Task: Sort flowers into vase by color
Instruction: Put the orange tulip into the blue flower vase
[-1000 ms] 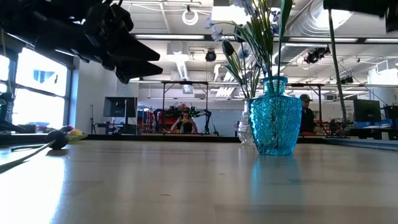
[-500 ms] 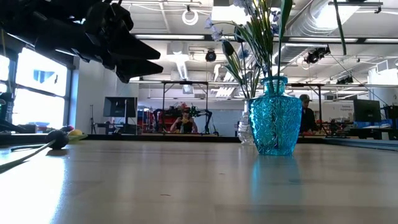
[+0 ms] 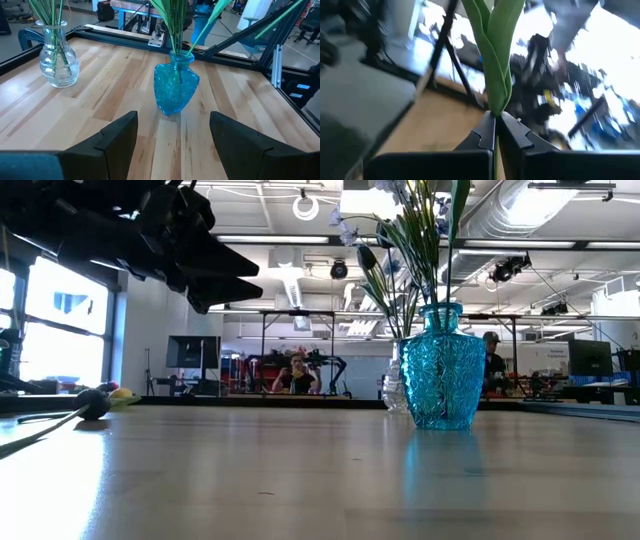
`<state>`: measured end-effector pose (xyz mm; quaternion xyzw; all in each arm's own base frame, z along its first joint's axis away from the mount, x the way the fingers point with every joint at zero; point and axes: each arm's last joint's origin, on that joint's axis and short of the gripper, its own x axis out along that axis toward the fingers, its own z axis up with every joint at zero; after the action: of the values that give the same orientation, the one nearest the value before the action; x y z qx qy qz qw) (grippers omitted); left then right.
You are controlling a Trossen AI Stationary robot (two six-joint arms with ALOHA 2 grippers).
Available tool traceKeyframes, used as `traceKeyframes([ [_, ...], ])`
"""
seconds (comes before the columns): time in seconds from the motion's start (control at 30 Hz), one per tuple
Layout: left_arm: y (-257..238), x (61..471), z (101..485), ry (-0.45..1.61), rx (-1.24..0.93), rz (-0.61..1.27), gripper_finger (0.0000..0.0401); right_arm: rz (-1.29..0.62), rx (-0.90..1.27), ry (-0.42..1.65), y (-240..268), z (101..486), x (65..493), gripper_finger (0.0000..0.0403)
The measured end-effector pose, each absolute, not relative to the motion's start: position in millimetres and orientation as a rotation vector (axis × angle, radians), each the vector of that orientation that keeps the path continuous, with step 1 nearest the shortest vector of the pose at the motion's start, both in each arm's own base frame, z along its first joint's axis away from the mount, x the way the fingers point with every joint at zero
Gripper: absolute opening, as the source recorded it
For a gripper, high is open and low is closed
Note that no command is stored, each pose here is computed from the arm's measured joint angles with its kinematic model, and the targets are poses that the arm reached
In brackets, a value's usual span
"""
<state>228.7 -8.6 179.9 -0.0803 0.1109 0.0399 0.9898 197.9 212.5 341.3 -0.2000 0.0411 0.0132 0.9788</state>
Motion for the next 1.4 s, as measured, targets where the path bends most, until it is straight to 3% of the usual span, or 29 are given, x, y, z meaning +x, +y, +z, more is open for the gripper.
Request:
traceKeyframes([
  [0.33,-8.8,228.7,180.0,0.223,-0.161,0.079,0.0236,0.12,-0.33,-0.299,154.9,334.6,165.0,0.0],
  [0.63,-8.9,228.7,179.9,0.223,-0.161,0.079,0.0236,0.126,-0.241,-0.552,108.2,303.2,115.4,0.0],
  [1.0,-8.9,228.7,180.0,0.222,-0.163,0.079,0.0236,0.036,-0.179,-0.632,75.4,259.9,92.9,0.0],
  [1.4,-8.9,228.7,180.1,0.221,-0.164,0.079,0.0236,-0.127,-0.028,-0.622,47.0,236.8,105.4,0.0],
])
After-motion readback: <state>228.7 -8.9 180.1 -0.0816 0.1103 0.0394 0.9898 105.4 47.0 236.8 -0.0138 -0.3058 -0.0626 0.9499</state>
